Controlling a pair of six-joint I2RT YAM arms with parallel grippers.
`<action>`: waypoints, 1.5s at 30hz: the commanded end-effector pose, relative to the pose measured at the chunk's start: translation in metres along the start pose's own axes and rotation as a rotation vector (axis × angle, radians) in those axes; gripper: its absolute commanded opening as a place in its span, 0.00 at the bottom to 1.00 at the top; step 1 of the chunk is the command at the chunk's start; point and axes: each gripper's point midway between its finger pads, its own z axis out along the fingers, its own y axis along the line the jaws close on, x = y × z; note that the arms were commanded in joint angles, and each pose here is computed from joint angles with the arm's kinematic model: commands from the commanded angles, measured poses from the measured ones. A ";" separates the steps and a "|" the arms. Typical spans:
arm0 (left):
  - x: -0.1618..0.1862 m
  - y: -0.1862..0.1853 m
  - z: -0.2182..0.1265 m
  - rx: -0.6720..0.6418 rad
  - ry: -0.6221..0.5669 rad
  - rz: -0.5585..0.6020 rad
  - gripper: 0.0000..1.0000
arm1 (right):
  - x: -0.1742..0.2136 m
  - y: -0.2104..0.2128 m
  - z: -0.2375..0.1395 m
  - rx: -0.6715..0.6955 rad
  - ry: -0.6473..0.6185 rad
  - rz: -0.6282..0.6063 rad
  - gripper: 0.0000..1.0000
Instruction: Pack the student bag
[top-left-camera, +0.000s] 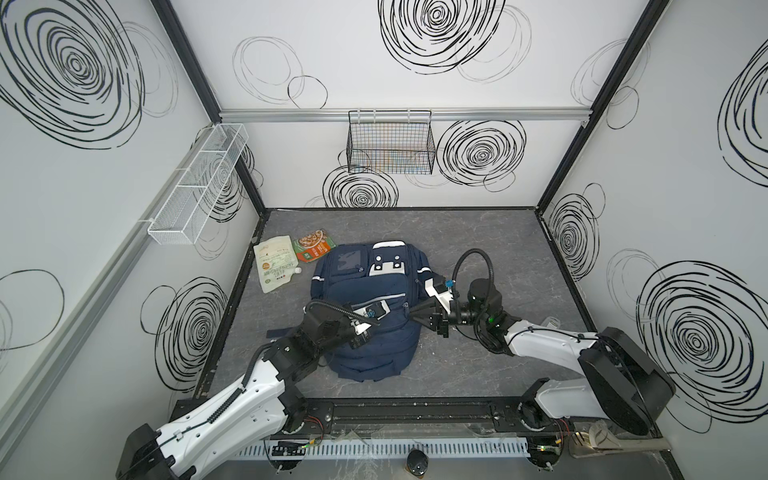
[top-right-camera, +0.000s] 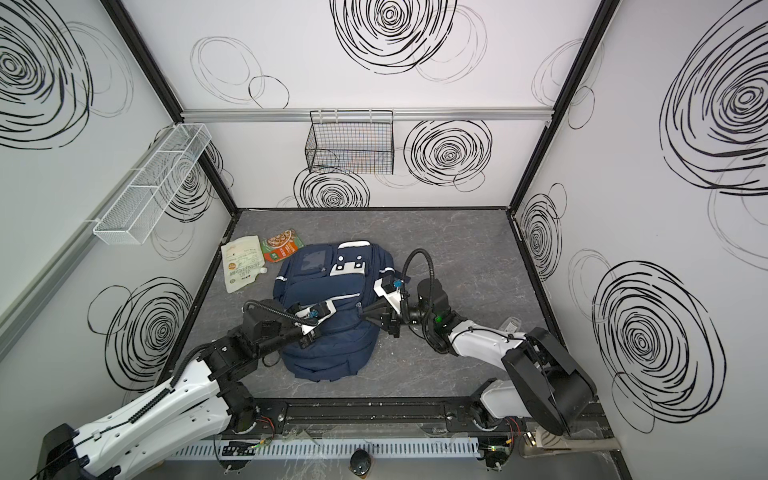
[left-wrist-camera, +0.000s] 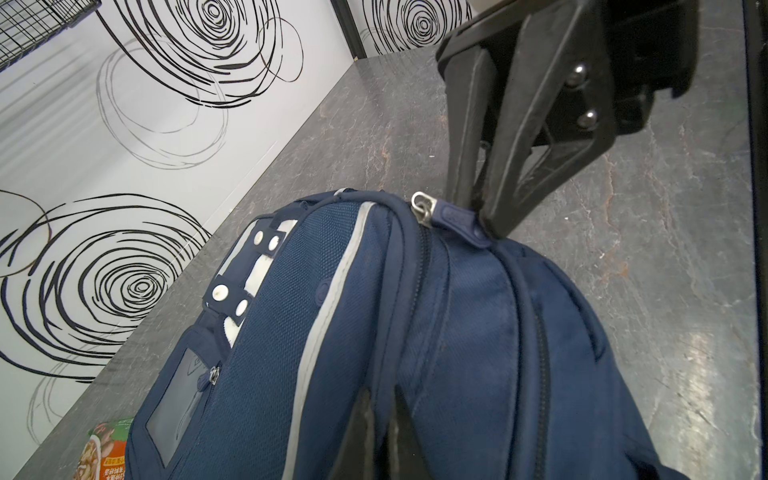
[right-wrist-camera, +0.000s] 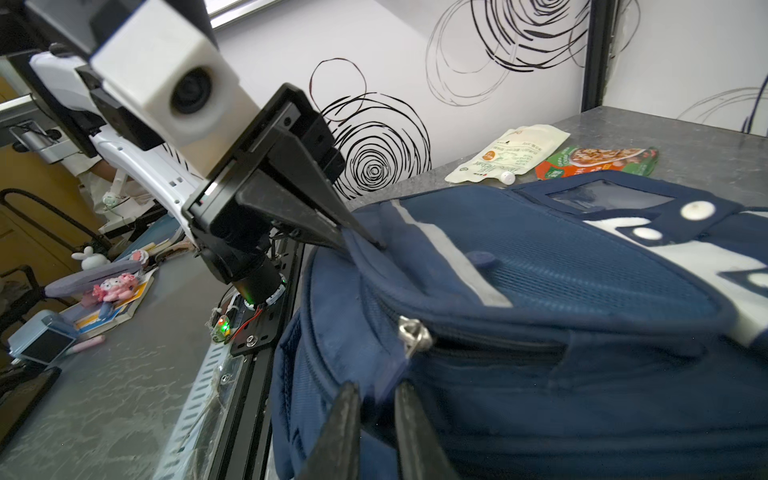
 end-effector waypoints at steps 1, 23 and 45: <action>-0.042 0.017 -0.007 -0.058 -0.160 0.001 0.00 | -0.005 0.021 0.004 -0.086 -0.008 -0.035 0.19; -0.048 0.024 -0.011 -0.093 -0.187 -0.013 0.00 | -0.008 -0.033 0.010 0.283 -0.018 0.160 0.47; -0.048 0.017 -0.007 -0.075 -0.188 -0.005 0.00 | -0.041 0.011 0.035 0.179 -0.124 0.384 0.59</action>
